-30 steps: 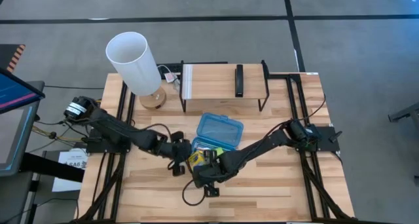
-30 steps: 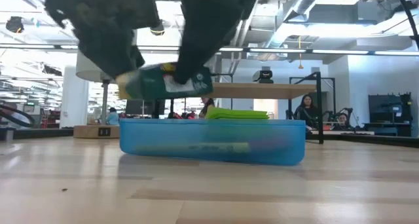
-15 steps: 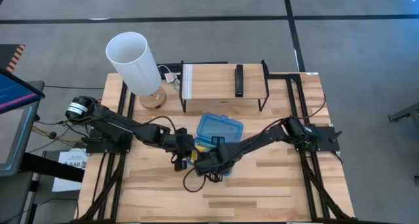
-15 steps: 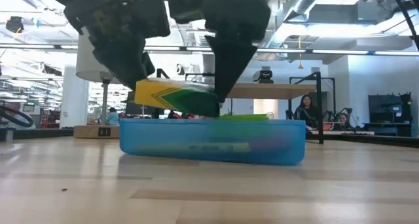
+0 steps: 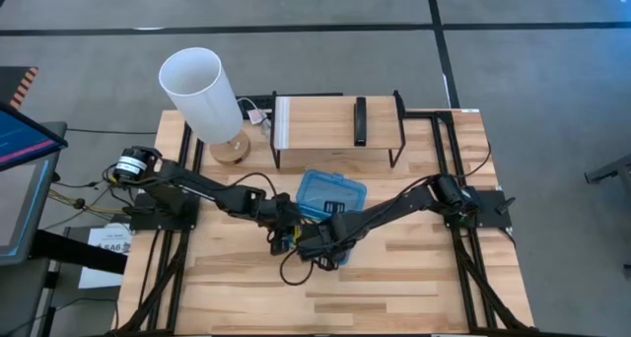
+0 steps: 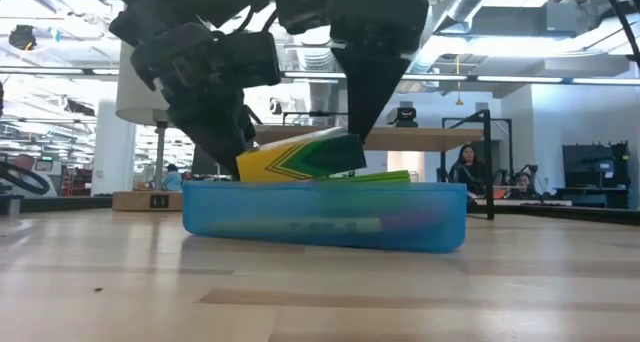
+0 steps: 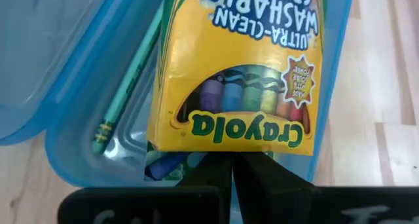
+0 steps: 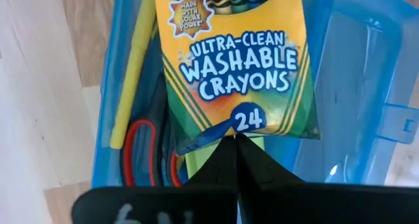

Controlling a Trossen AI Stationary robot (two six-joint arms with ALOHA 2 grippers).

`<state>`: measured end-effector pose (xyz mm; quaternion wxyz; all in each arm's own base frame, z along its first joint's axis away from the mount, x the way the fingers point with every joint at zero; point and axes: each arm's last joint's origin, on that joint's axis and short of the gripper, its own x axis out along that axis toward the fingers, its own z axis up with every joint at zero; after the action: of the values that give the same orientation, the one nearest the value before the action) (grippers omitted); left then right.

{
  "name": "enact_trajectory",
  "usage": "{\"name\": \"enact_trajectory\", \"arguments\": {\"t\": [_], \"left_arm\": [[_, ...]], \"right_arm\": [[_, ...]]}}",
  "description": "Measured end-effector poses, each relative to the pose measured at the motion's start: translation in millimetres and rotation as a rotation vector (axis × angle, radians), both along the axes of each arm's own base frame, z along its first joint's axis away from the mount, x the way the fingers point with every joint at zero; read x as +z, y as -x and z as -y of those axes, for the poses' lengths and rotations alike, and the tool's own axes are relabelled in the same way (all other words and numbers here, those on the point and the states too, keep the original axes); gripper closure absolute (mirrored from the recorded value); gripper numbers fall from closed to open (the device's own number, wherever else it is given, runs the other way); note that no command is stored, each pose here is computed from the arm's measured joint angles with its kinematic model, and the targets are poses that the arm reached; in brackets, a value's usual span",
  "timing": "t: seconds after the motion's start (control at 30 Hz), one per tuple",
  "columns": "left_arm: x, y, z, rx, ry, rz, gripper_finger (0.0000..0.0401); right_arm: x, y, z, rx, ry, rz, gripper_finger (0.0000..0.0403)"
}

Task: Pack school essentials
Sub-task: Put the yellow crayon box into the blue supply box

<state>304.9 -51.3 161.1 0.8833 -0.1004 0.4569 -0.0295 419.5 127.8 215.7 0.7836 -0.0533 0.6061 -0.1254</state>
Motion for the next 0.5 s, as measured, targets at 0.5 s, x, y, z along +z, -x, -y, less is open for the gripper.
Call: {"name": "enact_trajectory", "arguments": {"t": [0.5], "left_arm": [[6,5,-3,0.02,-0.001,-0.015,0.0401]], "right_arm": [[-11,14,-2,0.0,-0.043,-0.123,0.0366]]}}
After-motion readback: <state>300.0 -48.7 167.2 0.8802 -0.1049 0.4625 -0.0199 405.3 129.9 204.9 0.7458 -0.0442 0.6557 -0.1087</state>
